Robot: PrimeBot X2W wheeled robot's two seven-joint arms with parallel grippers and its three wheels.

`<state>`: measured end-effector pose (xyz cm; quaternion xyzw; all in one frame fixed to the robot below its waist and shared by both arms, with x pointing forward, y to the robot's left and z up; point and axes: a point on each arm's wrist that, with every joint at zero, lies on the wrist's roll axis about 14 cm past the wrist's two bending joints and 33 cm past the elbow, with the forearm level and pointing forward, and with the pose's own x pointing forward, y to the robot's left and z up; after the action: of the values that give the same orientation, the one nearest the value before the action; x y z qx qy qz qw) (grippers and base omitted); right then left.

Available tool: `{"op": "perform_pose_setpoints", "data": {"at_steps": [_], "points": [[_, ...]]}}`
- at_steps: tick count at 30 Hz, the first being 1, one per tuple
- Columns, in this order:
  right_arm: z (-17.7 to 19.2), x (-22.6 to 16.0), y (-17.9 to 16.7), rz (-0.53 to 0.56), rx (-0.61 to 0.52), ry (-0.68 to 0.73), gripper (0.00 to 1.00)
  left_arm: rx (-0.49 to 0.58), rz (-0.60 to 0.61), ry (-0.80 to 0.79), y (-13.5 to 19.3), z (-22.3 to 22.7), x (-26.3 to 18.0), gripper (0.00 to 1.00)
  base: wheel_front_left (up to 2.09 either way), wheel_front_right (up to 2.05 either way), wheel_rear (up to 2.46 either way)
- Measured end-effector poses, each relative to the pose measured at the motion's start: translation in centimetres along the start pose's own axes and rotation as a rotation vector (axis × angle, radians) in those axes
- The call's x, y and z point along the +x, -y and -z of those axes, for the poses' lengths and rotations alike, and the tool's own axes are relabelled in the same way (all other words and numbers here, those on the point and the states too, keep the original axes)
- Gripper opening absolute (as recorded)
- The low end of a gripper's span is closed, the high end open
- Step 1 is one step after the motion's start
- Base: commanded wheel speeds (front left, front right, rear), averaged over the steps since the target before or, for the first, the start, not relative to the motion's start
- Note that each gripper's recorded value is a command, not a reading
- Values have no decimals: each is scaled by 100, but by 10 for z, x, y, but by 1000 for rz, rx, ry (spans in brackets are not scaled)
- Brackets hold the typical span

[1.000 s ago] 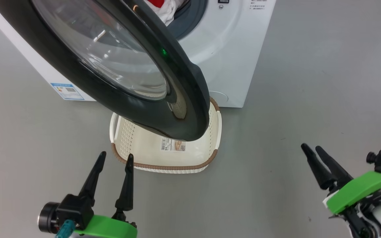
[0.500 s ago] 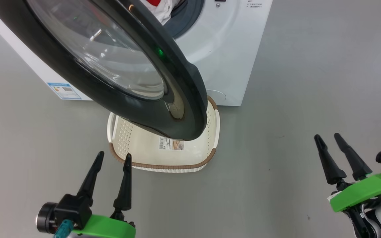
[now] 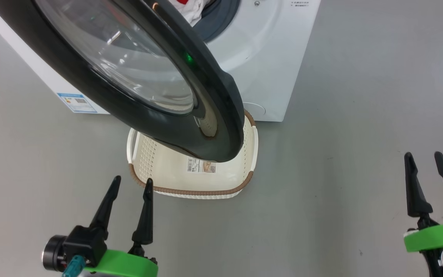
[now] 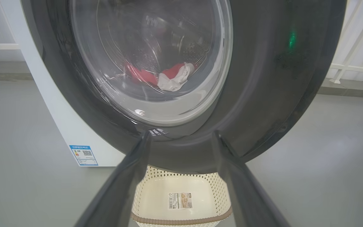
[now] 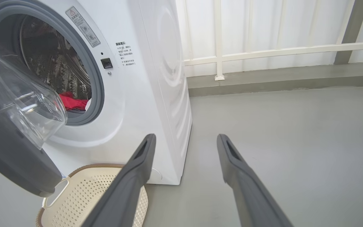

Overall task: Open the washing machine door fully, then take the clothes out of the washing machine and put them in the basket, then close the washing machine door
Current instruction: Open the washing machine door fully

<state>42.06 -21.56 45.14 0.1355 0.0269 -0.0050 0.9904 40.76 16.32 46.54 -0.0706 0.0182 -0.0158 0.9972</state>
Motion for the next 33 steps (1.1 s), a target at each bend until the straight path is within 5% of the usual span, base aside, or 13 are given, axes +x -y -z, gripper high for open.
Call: {"op": "perform_pose_setpoints", "data": {"at_steps": [24,26,27,33], "points": [[11,-16,-5,1,-5,-34,100,-1,9,20,3,-8,-3,100,0,0,0],[10,-15,-11,-10,27,-29,43,-1,10,21,4,-8,-3,100,0,0,0],[9,-13,-16,-23,41,-25,1,-1,11,21,4,-8,-3,100,0,0,0],[-12,15,-55,-125,143,48,0,-5,18,6,7,-3,-5,100,0,0,0]]}}
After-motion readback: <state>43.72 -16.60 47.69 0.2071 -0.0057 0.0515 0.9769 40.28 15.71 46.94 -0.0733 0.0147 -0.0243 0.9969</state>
